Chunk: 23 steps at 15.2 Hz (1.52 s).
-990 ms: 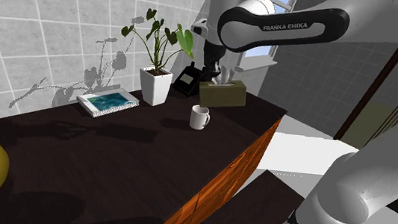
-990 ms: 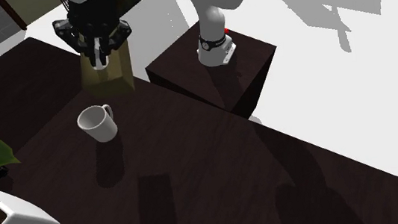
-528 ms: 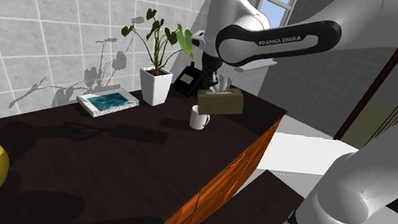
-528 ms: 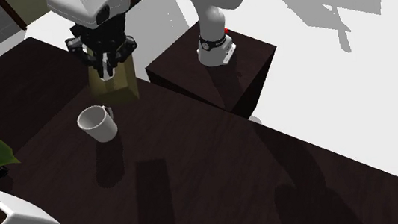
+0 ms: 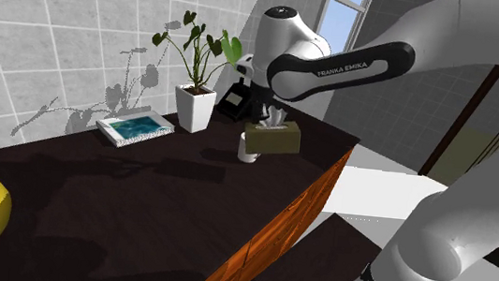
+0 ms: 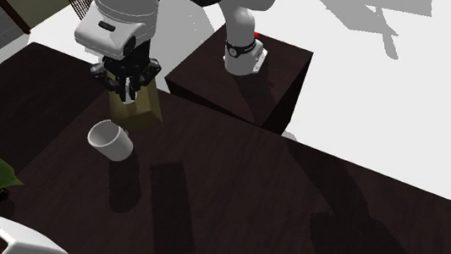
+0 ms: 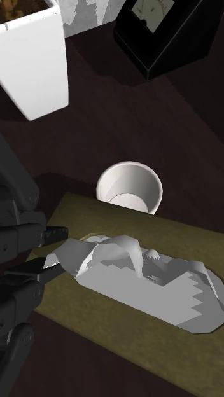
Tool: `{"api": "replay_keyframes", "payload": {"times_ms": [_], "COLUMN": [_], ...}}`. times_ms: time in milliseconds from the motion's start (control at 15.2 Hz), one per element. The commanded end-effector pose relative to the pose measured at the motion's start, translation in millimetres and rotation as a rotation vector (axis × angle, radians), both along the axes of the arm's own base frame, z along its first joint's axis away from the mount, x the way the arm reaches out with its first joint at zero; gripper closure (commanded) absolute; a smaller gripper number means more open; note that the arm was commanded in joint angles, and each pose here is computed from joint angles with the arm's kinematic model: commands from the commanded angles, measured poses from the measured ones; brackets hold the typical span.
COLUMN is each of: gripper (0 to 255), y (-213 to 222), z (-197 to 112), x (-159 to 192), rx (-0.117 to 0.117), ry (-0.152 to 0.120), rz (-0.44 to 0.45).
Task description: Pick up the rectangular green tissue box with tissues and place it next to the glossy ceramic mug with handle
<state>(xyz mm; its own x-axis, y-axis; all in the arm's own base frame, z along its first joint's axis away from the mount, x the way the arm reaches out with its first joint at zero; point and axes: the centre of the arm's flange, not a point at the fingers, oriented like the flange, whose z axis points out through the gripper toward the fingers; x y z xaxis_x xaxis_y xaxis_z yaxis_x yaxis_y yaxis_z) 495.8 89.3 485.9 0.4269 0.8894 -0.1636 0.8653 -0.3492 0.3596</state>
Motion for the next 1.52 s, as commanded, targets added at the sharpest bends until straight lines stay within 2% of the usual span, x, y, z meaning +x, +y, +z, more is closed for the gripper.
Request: {"api": "replay_keyframes", "payload": {"times_ms": [0,1254,1452], "gripper": [255,255,255], "y": [0,0,0], "z": [-11,-113,-113], "x": [-2,-2,-2], "rx": [0.000,0.000,0.000], "ry": [-0.001,-0.001,-0.001], "rz": [0.000,0.000,0.000]}}
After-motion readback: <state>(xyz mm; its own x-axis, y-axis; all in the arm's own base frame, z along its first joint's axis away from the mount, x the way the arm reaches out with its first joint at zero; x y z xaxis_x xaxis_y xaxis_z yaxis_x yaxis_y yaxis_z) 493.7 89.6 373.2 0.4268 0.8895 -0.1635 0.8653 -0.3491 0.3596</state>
